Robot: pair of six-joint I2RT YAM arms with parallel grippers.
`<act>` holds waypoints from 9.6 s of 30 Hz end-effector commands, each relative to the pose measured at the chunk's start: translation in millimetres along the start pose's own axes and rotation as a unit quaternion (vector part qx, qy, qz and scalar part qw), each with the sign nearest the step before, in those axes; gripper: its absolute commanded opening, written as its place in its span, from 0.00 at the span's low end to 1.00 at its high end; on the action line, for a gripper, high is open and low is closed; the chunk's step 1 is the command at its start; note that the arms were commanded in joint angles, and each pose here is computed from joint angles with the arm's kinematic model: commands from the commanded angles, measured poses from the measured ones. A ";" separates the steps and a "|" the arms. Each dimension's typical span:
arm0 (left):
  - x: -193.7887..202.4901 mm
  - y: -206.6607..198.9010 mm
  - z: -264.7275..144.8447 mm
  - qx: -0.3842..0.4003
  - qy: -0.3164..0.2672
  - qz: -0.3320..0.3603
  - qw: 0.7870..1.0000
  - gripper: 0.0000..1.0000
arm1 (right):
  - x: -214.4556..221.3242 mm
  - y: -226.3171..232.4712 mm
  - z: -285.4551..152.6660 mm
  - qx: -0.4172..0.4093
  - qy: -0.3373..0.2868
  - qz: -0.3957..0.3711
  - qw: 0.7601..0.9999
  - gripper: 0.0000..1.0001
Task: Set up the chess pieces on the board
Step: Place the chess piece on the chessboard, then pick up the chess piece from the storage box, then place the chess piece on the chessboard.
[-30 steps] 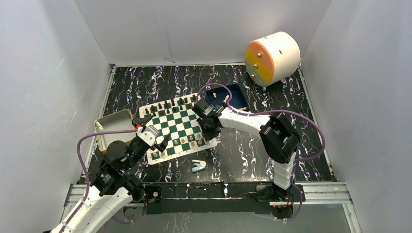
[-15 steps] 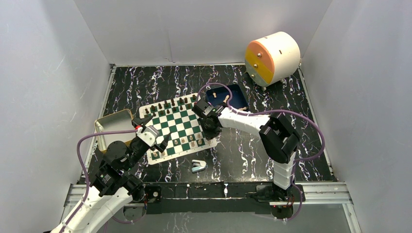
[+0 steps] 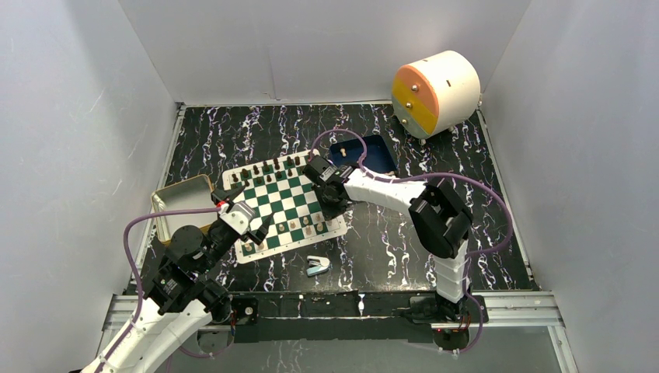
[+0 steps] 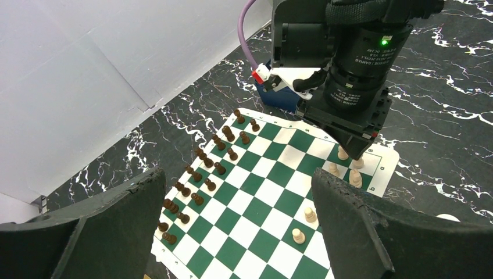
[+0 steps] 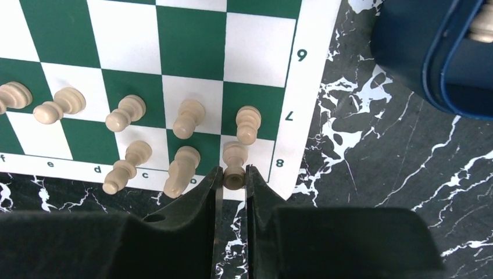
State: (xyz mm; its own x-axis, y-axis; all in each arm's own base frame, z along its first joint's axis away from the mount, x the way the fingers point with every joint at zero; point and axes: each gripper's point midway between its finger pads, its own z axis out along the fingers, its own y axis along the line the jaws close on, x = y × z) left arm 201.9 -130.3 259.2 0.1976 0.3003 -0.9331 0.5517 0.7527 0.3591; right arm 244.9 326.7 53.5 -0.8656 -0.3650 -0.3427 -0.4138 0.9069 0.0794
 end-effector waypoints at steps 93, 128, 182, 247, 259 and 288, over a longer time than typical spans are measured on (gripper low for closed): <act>53.1 8.5 35.4 -0.105 0.167 -0.187 0.962 0.83 | -181.8 -181.6 42.9 0.128 -0.234 0.260 0.928 0.49; 14.1 -18.3 58.6 -0.069 0.219 -0.365 0.902 0.60 | -157.6 -107.4 -88.8 -0.092 -0.339 0.008 0.936 0.15; -57.1 -96.6 116.5 0.128 0.260 -0.559 0.777 0.26 | -45.4 29.2 -226.1 -0.343 -0.503 -0.276 0.744 0.17; 140.9 -79.4 48.6 -0.124 0.391 -0.300 0.861 0.00 | -41.4 -83.0 -182.5 -0.115 -0.441 0.062 0.888 0.99; 150.9 -76.5 44.7 -0.133 0.366 -0.298 0.872 0.00 | -37.6 -89.1 -171.3 -0.099 -0.431 0.070 0.894 0.99; 165.8 -80.5 44.1 -0.124 0.370 -0.278 0.878 0.00 | -33.5 -86.9 -163.9 -0.103 -0.422 0.067 0.898 0.99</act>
State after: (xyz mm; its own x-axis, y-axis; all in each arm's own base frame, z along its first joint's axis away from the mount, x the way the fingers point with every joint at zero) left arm 221.8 -168.0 73.0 -0.6979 0.0804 -0.7117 0.1936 0.9779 -0.0794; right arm 260.2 221.3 194.7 -0.4617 0.0789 -0.8835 -0.4265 0.8536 0.2990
